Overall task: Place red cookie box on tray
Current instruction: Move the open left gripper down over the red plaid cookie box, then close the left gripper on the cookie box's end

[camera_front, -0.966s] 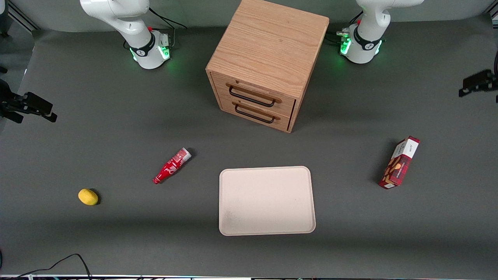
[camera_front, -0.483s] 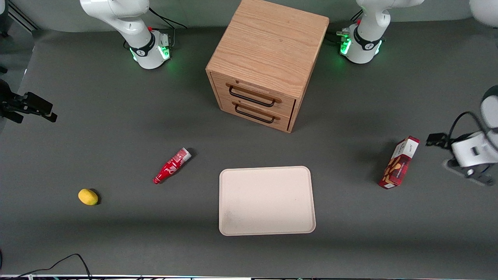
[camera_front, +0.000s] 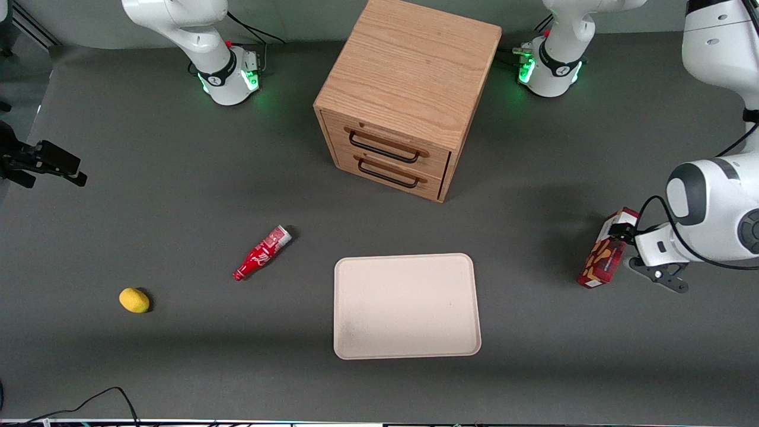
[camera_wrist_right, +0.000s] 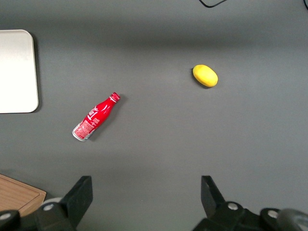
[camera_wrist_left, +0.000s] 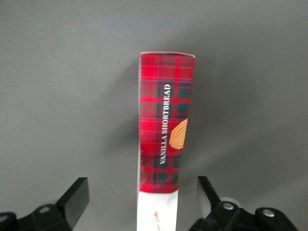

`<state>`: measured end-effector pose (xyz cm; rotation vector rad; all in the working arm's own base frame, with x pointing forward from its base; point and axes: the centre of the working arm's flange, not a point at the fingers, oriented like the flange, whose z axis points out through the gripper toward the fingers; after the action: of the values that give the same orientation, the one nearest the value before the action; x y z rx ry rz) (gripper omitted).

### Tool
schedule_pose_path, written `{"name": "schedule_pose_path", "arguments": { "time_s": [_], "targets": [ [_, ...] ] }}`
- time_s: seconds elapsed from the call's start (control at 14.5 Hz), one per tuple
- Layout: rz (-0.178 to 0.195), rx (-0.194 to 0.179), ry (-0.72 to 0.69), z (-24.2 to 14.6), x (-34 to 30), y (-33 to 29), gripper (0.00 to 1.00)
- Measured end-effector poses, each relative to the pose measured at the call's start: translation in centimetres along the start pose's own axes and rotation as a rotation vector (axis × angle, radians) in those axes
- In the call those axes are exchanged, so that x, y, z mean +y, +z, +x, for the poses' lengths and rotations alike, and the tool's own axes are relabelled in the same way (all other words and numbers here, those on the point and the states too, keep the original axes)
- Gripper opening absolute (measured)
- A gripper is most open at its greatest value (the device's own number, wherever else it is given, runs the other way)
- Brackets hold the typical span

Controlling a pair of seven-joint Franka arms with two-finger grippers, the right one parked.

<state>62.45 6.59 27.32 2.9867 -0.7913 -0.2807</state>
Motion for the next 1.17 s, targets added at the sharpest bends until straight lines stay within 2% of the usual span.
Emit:
{"name": "schedule_pose_path", "arguments": {
  "time_s": [0.28,0.97,1.1,1.17],
  "targets": [
    [-0.019,0.011,-0.005,0.6,0.5,2.7,1.00],
    [-0.021,0.009,-0.004,0.8,0.7,4.6,1.00],
    [-0.024,0.011,-0.007,0.8,0.7,4.8,0.79],
    [-0.025,0.012,-0.008,0.8,0.7,4.8,0.66]
  ]
}}
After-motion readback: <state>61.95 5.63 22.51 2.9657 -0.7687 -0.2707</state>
